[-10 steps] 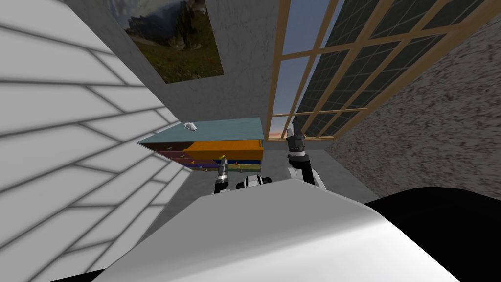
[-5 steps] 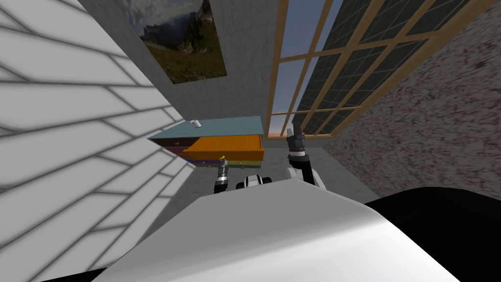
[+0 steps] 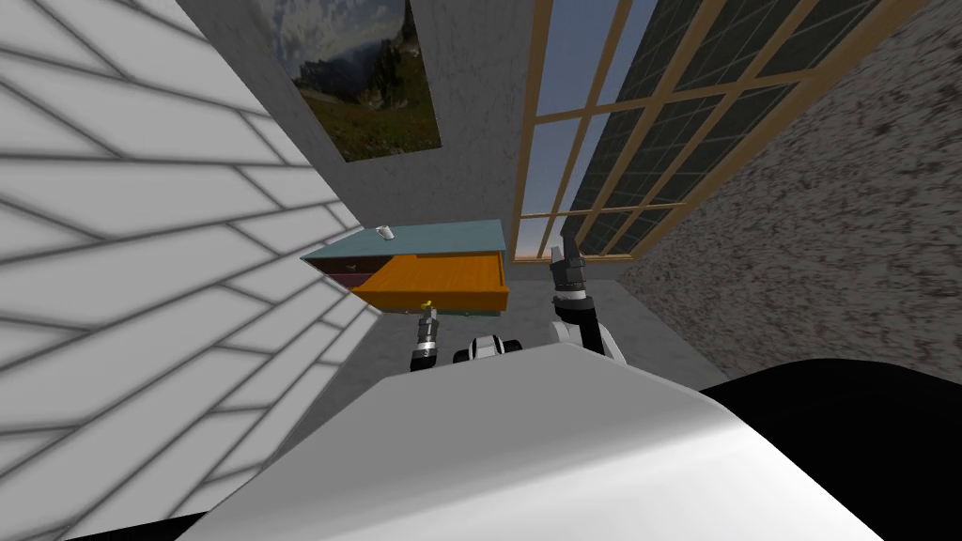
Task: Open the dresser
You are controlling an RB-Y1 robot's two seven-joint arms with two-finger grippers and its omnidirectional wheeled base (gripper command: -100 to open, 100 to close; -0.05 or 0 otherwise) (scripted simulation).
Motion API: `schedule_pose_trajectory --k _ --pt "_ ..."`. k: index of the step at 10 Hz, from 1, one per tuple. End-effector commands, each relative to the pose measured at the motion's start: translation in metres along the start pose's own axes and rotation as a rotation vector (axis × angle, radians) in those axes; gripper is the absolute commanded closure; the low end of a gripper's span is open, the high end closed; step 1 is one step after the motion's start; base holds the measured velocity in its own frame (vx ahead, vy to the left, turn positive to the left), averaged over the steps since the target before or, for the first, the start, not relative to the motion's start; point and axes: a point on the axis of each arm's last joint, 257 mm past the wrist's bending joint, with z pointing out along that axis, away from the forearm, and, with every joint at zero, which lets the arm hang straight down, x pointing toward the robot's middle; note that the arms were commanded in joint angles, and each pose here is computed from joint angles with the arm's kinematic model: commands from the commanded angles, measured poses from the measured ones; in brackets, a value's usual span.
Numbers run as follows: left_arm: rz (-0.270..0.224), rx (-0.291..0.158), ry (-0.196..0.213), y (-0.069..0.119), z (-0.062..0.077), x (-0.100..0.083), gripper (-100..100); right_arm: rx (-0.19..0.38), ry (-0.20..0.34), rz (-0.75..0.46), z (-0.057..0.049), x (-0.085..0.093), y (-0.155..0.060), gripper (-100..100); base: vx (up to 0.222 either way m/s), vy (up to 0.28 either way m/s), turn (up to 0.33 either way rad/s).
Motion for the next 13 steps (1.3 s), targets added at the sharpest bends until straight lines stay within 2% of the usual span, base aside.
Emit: schedule_pose_trajectory --k 1,4,13 --pt "0.000 -0.002 0.002 -0.006 -0.003 -0.001 -100 0.000 0.000 0.000 0.000 0.000 0.000 0 -0.087 0.028 -0.009" --pt "0.003 -0.011 0.001 -0.019 -0.006 -0.005 -100 0.000 0.000 0.000 0.000 0.000 0.000 0 0.041 -0.020 -0.004" --pt "0.008 -0.003 0.001 -0.059 -0.007 -0.010 -100 0.000 0.000 0.000 0.000 0.000 0.000 0 0.013 -0.009 -0.004"
